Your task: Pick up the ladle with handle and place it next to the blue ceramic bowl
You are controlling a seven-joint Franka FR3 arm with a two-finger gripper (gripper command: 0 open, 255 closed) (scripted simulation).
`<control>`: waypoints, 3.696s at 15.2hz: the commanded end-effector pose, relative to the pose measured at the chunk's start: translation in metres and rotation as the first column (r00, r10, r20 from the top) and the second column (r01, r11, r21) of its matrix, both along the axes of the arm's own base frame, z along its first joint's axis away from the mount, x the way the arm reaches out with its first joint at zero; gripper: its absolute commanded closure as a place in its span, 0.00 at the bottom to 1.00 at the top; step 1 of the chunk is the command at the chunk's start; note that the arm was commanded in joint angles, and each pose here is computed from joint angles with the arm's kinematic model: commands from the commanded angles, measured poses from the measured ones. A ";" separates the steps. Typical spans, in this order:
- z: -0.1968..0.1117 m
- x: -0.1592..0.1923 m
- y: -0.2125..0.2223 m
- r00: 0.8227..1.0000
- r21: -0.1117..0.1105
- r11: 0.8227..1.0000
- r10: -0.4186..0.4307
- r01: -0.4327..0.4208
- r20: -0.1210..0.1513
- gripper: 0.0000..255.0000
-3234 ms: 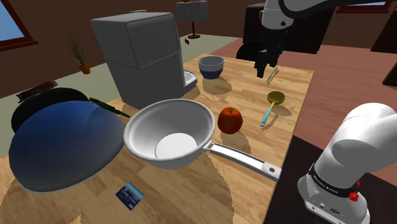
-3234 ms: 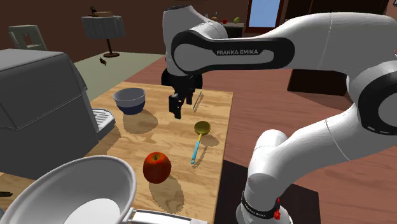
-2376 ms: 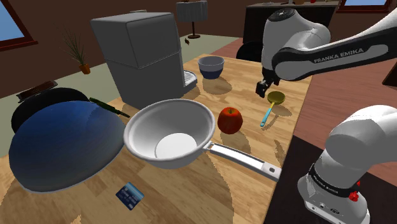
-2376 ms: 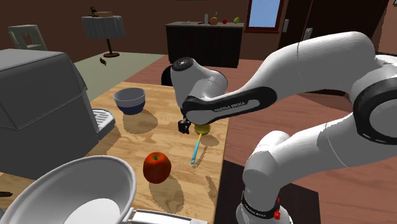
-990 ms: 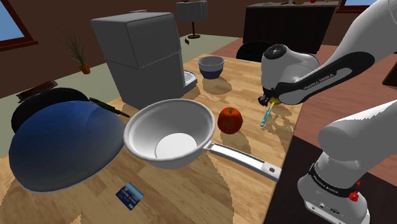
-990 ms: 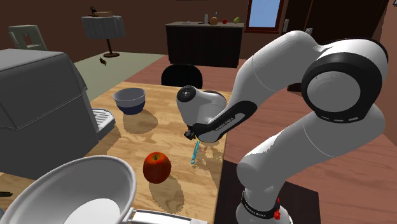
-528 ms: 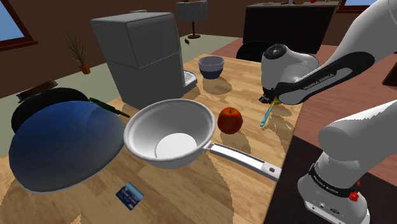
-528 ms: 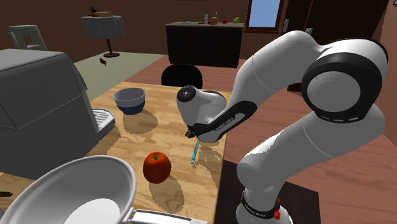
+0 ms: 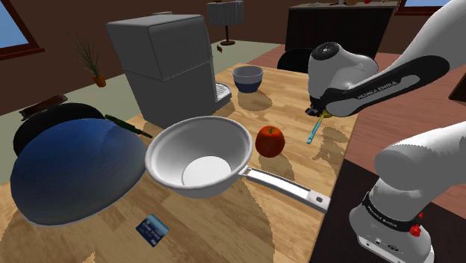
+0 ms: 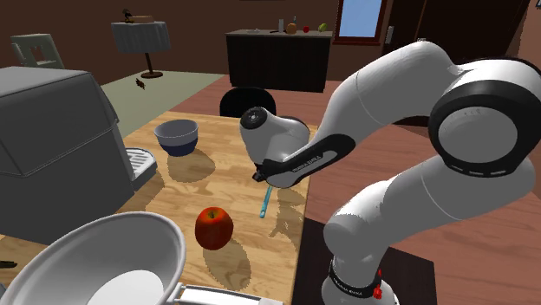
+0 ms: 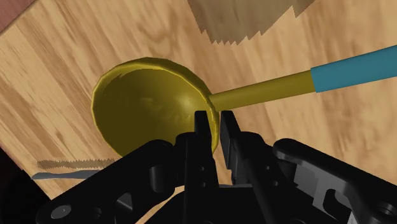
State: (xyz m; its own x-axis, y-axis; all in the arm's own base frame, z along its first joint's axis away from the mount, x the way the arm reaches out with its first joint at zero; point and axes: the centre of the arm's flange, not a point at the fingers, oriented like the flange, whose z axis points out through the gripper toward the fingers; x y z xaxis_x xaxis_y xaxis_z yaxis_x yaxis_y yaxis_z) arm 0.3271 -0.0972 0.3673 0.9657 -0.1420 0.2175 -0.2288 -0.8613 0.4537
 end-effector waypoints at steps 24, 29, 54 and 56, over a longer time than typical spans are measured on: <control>0.132 0.001 0.000 1.000 0.000 1.000 0.000 0.000 -0.001 1.00; 0.158 0.001 0.000 1.000 0.000 1.000 0.000 0.000 -0.001 1.00; 0.150 0.265 0.111 1.000 0.000 1.000 0.000 0.000 -0.001 1.00; 0.139 0.265 0.111 1.000 0.000 1.000 0.000 0.000 -0.001 1.00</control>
State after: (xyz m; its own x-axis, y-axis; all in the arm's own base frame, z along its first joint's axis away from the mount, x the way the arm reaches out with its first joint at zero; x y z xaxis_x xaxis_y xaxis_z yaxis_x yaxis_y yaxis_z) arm 0.5901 0.0132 0.5120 0.9659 -0.1420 0.2164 -0.2283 -0.8615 0.4536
